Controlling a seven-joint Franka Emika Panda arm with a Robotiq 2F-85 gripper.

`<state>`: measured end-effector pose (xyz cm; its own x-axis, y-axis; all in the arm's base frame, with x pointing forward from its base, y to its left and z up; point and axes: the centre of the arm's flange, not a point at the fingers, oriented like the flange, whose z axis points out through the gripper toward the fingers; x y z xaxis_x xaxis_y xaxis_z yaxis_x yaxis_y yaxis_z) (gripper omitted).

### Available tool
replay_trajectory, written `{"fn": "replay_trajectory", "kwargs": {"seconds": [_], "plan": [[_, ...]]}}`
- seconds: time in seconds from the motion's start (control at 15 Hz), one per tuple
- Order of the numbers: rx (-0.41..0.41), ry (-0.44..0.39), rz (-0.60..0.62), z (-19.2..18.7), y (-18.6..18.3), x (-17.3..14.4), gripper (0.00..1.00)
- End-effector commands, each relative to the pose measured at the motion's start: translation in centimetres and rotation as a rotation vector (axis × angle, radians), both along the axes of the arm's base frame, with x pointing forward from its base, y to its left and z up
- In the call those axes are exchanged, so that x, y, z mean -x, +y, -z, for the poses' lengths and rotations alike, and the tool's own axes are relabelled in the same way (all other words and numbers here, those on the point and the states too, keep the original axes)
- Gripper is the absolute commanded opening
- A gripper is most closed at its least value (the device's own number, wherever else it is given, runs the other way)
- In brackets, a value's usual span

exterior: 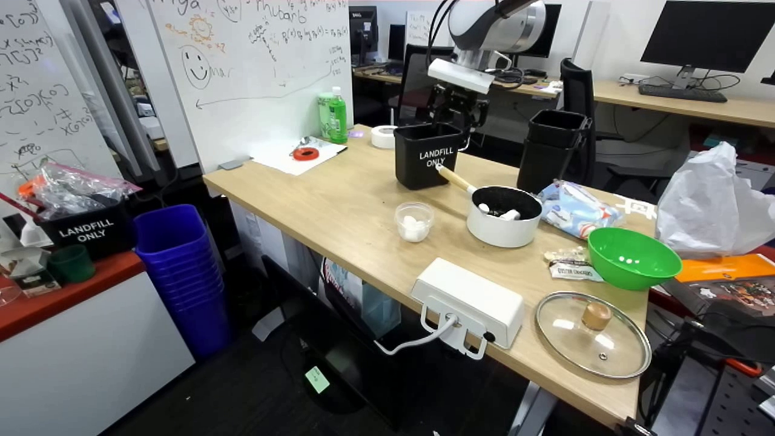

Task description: Stack the bins

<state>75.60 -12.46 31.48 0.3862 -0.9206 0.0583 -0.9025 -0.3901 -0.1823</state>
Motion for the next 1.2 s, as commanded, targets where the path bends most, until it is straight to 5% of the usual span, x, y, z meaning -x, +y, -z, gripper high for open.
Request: {"fn": "replay_trajectory", "kwargs": {"seconds": [0.0, 0.67, 0.73, 1.13], "plan": [[-0.027, -0.06, 0.08, 0.8, -1.0, -2.9, 1.0], [-0.01, -0.098, 0.209, 4.2, -2.9, -5.3, 1.0], [-0.006, -0.099, 0.215, 4.4, -3.0, -5.3, 0.75], [0.003, -0.1, 0.236, 5.2, -3.4, -5.3, 0.36]]}}
